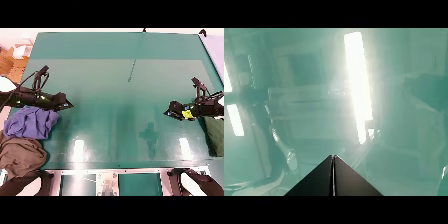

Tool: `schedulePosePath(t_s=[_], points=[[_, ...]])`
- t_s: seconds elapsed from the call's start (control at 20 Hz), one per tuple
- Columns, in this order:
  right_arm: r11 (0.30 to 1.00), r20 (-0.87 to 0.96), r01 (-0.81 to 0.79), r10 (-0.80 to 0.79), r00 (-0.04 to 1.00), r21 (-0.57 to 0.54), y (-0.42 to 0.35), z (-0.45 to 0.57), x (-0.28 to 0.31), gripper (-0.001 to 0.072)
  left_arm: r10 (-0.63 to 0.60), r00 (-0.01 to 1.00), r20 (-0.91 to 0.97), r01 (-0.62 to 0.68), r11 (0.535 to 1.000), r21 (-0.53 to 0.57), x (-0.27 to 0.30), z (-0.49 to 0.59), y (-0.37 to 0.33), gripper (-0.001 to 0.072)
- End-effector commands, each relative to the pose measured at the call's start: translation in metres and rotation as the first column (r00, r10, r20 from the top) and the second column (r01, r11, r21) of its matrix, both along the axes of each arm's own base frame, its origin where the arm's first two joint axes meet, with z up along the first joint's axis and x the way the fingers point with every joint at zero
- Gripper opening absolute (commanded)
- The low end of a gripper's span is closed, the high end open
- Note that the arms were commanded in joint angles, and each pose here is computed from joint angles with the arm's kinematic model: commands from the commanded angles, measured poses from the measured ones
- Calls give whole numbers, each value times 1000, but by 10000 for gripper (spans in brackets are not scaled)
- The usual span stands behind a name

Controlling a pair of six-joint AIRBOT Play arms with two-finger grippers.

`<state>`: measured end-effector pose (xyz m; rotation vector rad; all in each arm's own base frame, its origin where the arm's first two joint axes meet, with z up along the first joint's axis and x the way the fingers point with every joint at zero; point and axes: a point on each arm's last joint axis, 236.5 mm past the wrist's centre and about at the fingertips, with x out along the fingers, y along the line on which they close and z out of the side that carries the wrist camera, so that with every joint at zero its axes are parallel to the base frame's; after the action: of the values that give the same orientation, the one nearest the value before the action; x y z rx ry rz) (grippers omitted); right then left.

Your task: Fold the shirts.

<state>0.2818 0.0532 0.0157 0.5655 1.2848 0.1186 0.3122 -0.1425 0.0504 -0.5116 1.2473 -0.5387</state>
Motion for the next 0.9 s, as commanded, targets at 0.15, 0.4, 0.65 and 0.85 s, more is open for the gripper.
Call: schedulePosePath(t_s=[0.15,0.4,0.65,0.85], points=[[1000,0,-1,1,1000,0,0,0,0,24,0,1000,-2,0,1000,1,-1,0,0,25],[1000,0,-1,1,1000,0,0,0,0,24,264,962,-64,-195,833,519,-19,-20,124,24],[1000,0,-1,1,1000,0,0,0,0,23,294,956,-21,-184,653,734,-34,-34,189,720],[1000,0,-1,1,1000,0,0,0,0,24,316,946,-70,-147,613,776,-44,-72,213,720]])
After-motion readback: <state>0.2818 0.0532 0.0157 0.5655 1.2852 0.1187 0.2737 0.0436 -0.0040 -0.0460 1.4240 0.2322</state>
